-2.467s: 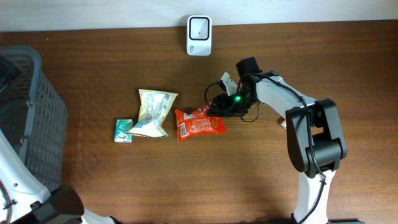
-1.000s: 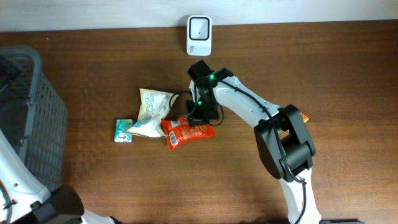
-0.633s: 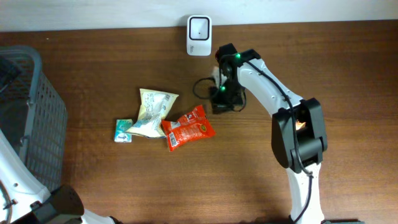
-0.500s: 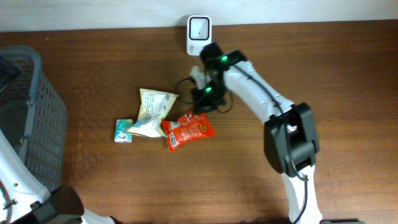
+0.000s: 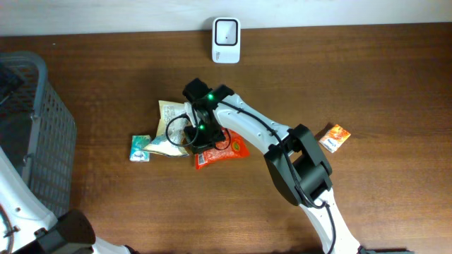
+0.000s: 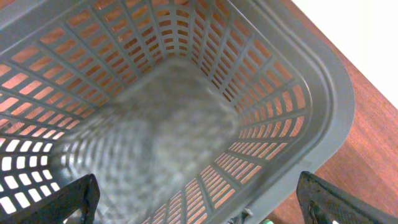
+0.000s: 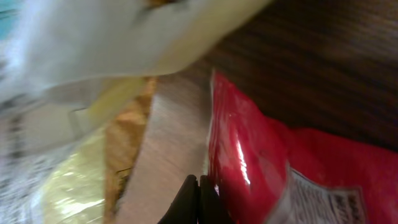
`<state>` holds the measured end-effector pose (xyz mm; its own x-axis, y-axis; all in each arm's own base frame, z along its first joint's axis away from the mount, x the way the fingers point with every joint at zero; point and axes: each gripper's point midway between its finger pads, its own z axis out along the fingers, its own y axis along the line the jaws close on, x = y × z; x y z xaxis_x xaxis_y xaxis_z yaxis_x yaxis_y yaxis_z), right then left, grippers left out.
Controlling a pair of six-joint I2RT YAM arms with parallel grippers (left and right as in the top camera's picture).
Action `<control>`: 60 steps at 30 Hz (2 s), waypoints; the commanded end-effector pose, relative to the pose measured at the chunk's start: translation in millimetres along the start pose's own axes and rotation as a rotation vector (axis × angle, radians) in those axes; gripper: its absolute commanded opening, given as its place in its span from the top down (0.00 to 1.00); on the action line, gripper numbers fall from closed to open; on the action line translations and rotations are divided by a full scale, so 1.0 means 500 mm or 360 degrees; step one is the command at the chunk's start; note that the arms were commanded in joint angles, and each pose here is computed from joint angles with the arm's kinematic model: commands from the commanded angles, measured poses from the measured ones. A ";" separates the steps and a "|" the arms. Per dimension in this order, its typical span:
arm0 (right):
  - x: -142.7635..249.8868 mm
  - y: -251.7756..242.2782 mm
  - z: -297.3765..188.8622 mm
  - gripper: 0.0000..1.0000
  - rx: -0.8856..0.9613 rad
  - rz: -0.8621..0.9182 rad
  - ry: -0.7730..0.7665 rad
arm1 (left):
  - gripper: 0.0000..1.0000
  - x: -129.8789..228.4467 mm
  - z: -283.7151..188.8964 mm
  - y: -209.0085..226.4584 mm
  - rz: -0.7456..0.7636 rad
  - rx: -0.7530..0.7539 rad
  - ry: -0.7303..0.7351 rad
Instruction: Scan the item barcode
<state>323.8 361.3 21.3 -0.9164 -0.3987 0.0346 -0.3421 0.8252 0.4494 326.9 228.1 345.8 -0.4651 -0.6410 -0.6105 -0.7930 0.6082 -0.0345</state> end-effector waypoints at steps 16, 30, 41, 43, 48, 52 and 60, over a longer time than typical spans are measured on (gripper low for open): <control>0.053 -0.249 -0.267 0.14 0.0242 -0.0194 -0.0051 | 0.01 -0.006 -0.007 0.002 -0.0023 0.0005 -0.0020; 0.078 -0.294 -0.131 0.01 -0.0260 -0.0281 -0.0203 | 0.01 -0.006 -0.007 0.002 -0.0023 0.0005 -0.0020; 0.121 -0.288 -0.052 0.96 -0.0354 -0.0150 -0.0181 | 0.01 -0.006 -0.007 0.002 -0.0023 0.0005 -0.0020; 0.101 -0.297 -0.079 0.96 -0.0388 -0.0063 -0.0233 | 0.01 -0.006 -0.007 0.002 -0.0023 0.0005 -0.0020; 0.052 -0.297 -0.210 0.96 -0.0335 -0.0109 -0.0312 | 0.01 -0.006 -0.007 0.002 -0.0024 0.0004 -0.0020; 0.047 -0.284 -0.310 0.96 -0.0034 -0.0184 -0.0213 | 0.01 -0.006 -0.007 0.002 -0.0023 0.0005 -0.0020; 0.078 -0.261 -0.362 0.96 0.0477 0.0146 -0.0065 | 0.01 -0.006 -0.007 0.002 -0.0024 0.0004 -0.0020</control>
<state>367.2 164.4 122.5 -0.9339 -0.3562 0.0301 -0.3371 0.9056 0.2574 326.7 228.1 345.7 -0.4653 -0.6414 -0.6100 -0.7933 0.6079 -0.0342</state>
